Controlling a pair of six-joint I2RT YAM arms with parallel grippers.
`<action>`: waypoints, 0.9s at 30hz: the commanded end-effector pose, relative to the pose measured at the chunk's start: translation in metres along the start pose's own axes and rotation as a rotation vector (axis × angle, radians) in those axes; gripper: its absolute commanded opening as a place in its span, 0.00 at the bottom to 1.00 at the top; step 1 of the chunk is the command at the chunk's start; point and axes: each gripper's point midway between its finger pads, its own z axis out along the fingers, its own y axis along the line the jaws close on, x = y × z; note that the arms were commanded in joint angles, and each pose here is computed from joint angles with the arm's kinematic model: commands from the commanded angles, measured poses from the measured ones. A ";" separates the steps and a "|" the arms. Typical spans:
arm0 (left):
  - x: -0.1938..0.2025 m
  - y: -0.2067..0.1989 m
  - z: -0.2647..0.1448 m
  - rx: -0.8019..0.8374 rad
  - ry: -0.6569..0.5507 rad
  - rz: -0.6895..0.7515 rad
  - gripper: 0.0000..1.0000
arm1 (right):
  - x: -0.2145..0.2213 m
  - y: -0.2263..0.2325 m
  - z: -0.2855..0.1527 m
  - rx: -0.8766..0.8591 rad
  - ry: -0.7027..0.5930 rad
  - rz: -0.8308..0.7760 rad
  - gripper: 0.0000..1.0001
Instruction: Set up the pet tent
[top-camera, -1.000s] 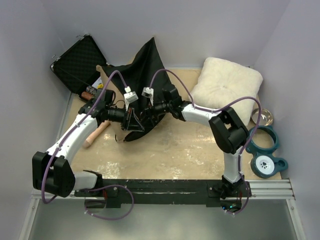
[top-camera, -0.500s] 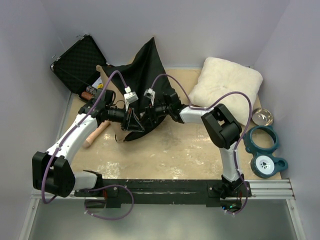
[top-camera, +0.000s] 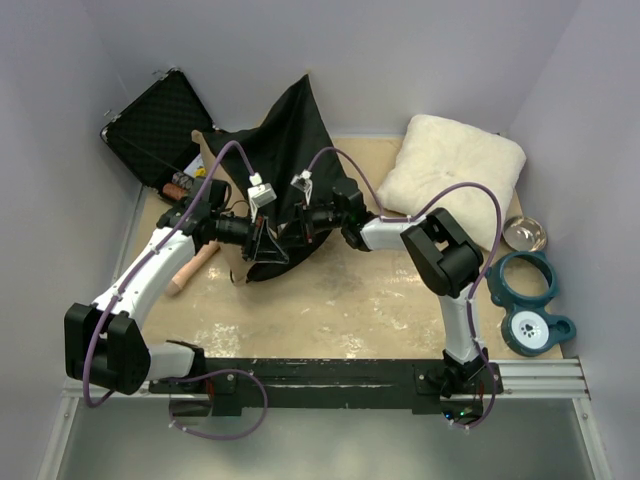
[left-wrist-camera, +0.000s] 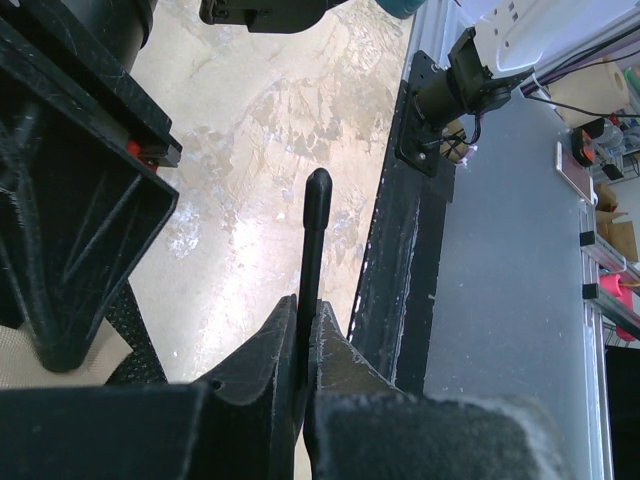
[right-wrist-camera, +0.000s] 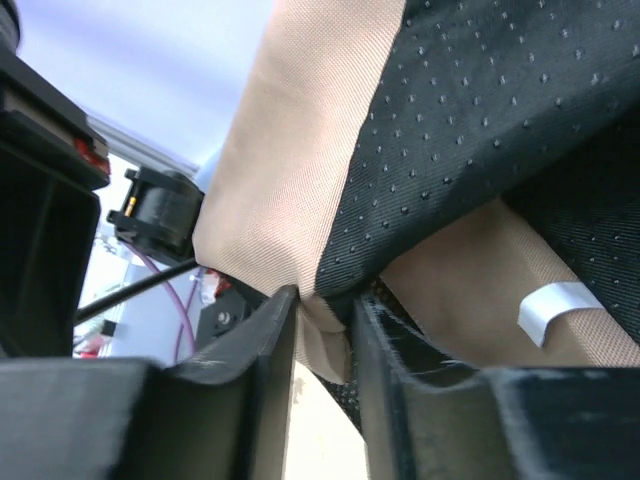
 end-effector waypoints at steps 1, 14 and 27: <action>0.005 0.028 -0.010 -0.143 0.015 -0.038 0.00 | -0.029 0.033 0.001 -0.068 -0.040 -0.064 0.29; 0.016 0.032 -0.018 -0.183 0.036 -0.068 0.00 | -0.048 0.043 -0.002 -0.075 -0.088 -0.043 0.00; 0.038 0.067 -0.032 -0.330 0.136 -0.164 0.00 | -0.085 0.082 -0.031 -0.089 -0.106 -0.030 0.00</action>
